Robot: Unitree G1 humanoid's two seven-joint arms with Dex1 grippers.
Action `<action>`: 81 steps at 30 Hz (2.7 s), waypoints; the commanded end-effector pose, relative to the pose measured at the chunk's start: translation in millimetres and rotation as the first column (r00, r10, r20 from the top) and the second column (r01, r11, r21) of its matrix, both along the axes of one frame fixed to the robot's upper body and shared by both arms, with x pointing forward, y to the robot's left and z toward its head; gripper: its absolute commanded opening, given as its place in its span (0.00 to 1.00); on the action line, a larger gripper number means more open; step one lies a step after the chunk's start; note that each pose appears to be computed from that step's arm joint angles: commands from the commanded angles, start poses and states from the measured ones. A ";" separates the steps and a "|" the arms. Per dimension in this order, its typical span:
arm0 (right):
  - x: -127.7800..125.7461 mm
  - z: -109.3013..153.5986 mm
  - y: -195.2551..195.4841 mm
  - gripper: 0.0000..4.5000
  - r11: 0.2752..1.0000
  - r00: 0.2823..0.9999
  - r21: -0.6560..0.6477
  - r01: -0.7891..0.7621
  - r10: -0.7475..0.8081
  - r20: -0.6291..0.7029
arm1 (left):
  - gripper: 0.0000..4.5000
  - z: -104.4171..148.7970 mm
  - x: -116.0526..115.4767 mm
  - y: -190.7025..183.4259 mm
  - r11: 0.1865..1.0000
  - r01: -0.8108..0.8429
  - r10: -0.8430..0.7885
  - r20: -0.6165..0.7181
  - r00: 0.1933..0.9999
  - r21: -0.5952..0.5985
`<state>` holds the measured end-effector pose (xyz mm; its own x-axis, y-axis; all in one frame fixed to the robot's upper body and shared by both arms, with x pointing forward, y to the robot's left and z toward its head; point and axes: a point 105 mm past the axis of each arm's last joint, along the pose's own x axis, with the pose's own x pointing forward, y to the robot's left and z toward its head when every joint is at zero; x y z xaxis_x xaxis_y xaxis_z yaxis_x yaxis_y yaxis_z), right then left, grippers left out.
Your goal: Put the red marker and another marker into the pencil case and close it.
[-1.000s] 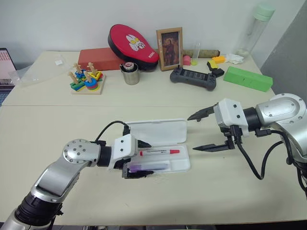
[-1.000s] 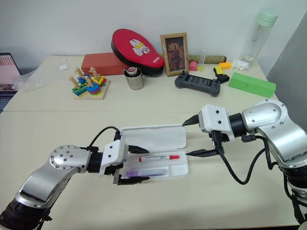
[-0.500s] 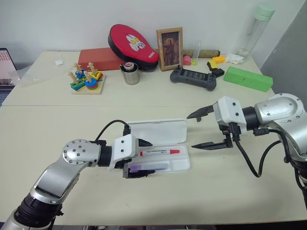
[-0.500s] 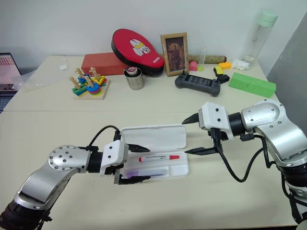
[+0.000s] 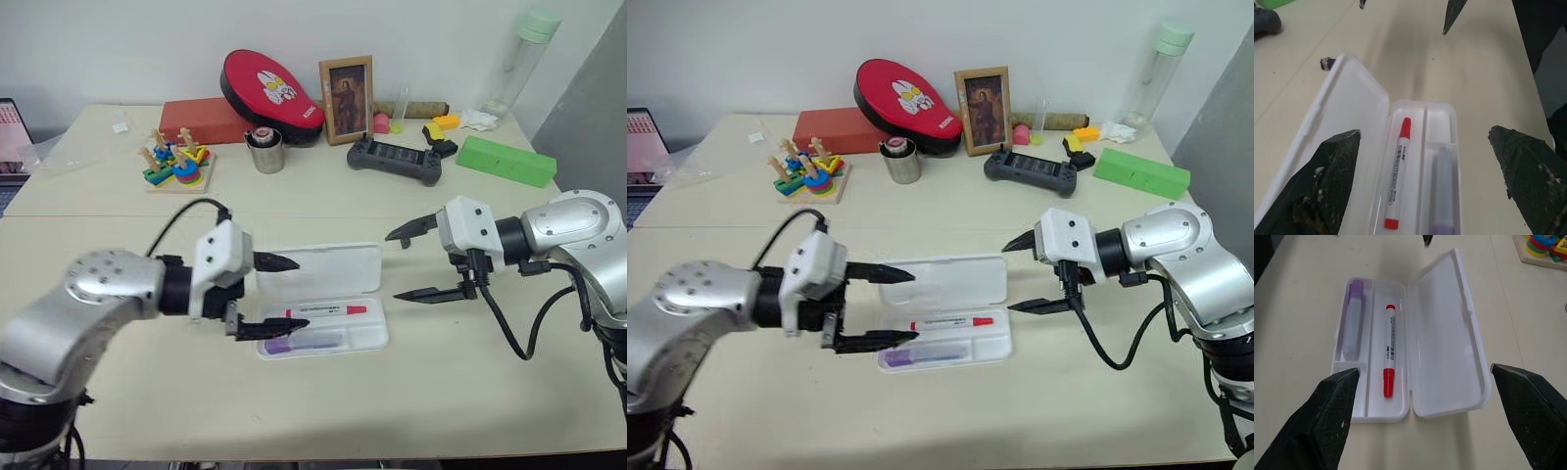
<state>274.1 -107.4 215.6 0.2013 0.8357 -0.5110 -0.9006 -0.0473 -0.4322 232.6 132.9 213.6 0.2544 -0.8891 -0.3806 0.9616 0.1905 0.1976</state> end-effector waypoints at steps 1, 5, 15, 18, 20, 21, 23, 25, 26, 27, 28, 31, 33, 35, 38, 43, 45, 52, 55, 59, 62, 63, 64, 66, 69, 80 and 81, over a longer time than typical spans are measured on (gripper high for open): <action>6.2 10.3 -6.1 1.00 1.000 0.998 -0.007 0.021 -0.020 0.062 | 0.99 33.7 -5.5 -0.6 1.000 0.018 -0.017 0.086 0.996 -0.008; 28.9 8.8 -15.3 1.00 0.994 0.991 -0.001 0.113 -0.113 0.069 | 0.99 55.8 3.5 -5.0 1.000 0.001 -0.004 0.222 0.975 0.013; 68.0 -24.3 -32.2 1.00 0.958 0.958 -0.019 0.286 -0.286 0.002 | 0.99 85.4 15.6 -23.2 1.000 0.027 -0.029 0.392 0.920 0.010; 85.8 -33.0 -39.3 1.00 0.929 0.929 -0.012 0.371 -0.371 -0.006 | 0.99 89.3 20.9 -24.4 1.000 0.021 -0.015 0.414 0.910 -0.009; 97.8 -40.2 -41.3 1.00 0.903 0.902 0.002 0.430 -0.429 -0.039 | 0.99 91.3 24.8 -25.2 1.000 0.015 -0.002 0.424 0.906 -0.026; 101.0 -44.1 -40.9 1.00 0.896 0.894 0.006 0.445 -0.444 -0.060 | 0.99 91.2 25.3 -25.4 1.000 0.016 -0.003 0.424 0.906 -0.027; 107.5 -50.8 -41.4 1.00 0.880 0.877 0.017 0.476 -0.472 -0.089 | 0.99 91.6 26.0 -26.7 0.999 0.020 -0.004 0.426 0.905 -0.033; 115.7 -56.5 -44.5 1.00 0.856 0.853 0.018 0.517 -0.514 -0.089 | 0.99 91.3 27.2 -28.1 0.999 0.020 -0.001 0.427 0.904 -0.041; 118.5 -58.9 -45.6 1.00 0.846 0.843 0.018 0.532 -0.528 -0.097 | 0.99 90.6 27.9 -28.4 0.999 0.019 0.002 0.427 0.904 -0.043; 120.3 -60.9 -46.3 1.00 0.841 0.837 0.018 0.541 -0.537 -0.105 | 0.99 90.1 28.9 -28.4 0.999 0.014 0.007 0.429 0.903 -0.045; 121.5 -63.0 -46.8 1.00 0.836 0.832 0.017 0.549 -0.544 -0.112 | 0.99 89.4 29.3 -28.4 0.999 0.011 0.010 0.430 0.903 -0.047; 125.0 -69.8 -47.9 1.00 0.822 0.817 0.011 0.569 -0.563 -0.126 | 0.99 83.2 30.4 -28.3 1.000 -0.004 0.016 0.422 0.907 -0.030; 126.5 -71.8 -48.5 1.00 0.816 0.810 0.010 0.577 -0.572 -0.129 | 0.99 76.0 29.2 -28.0 1.000 -0.003 -0.002 0.412 0.911 0.012; 127.7 -73.3 -48.9 1.00 0.812 0.806 0.008 0.584 -0.578 -0.128 | 0.99 66.8 26.1 -27.3 0.998 0.009 -0.035 0.389 0.920 0.070; 130.3 -73.4 -48.8 1.00 0.802 0.797 0.017 0.597 -0.590 -0.132 | 0.99 52.4 23.7 -20.5 0.979 0.024 -0.097 0.356 0.930 0.205; 136.2 -71.7 -47.1 1.00 0.777 0.774 0.048 0.627 -0.615 -0.151 | 0.99 40.8 34.1 -9.2 0.944 -0.017 -0.116 0.381 0.917 0.330; 137.9 -71.7 -45.8 1.00 0.765 0.761 0.057 0.642 -0.627 -0.169 | 0.99 38.9 40.0 -7.3 0.939 -0.042 -0.102 0.396 0.912 0.341; 140.2 -77.1 -45.7 1.00 0.737 0.729 0.043 0.675 -0.656 -0.197 | 0.99 45.1 44.5 -13.1 0.948 -0.049 -0.092 0.420 0.903 0.314; 139.7 -79.2 -46.0 0.92 0.736 0.725 0.034 0.677 -0.657 -0.205 | 1.00 46.6 46.1 -13.7 0.950 -0.055 -0.085 0.427 0.900 0.306; 139.1 -84.0 -49.5 0.72 0.726 0.712 0.007 0.688 -0.673 -0.202 | 1.00 48.0 46.3 -13.7 0.953 -0.060 -0.079 0.434 0.898 0.297; 138.1 -88.2 -52.2 0.57 0.729 0.715 -0.016 0.684 -0.675 -0.182 | 1.00 49.4 46.7 -14.0 0.956 -0.063 -0.071 0.436 0.897 0.286; 137.3 -88.5 -51.9 0.51 0.733 0.719 -0.019 0.680 -0.671 -0.184 | 1.00 49.9 47.1 -14.1 0.957 -0.065 -0.068 0.438 0.896 0.283; 136.8 -88.5 -51.4 0.45 0.736 0.720 -0.020 0.677 -0.668 -0.186 | 1.00 50.3 47.6 -14.1 0.958 -0.068 -0.065 0.440 0.896 0.280; 135.6 -88.5 -51.4 0.34 0.741 0.726 -0.024 0.671 -0.664 -0.182 | 1.00 50.9 47.3 -14.5 0.959 -0.069 -0.063 0.441 0.895 0.275; 135.0 -88.4 -51.5 0.18 0.743 0.728 -0.025 0.669 -0.662 -0.181 | 1.00 50.4 46.0 -15.3 0.961 -0.061 -0.064 0.431 0.900 0.271; 133.0 -85.1 -52.3 0.05 0.758 0.746 -0.017 0.653 -0.646 -0.160 | 1.00 47.4 43.6 -16.2 0.962 -0.050 -0.068 0.414 0.908 0.268; 131.6 -83.1 -53.7 0.05 0.763 0.753 -0.018 0.646 -0.641 -0.151 | 1.00 47.4 43.6 -16.2 0.963 -0.051 -0.066 0.413 0.908 0.266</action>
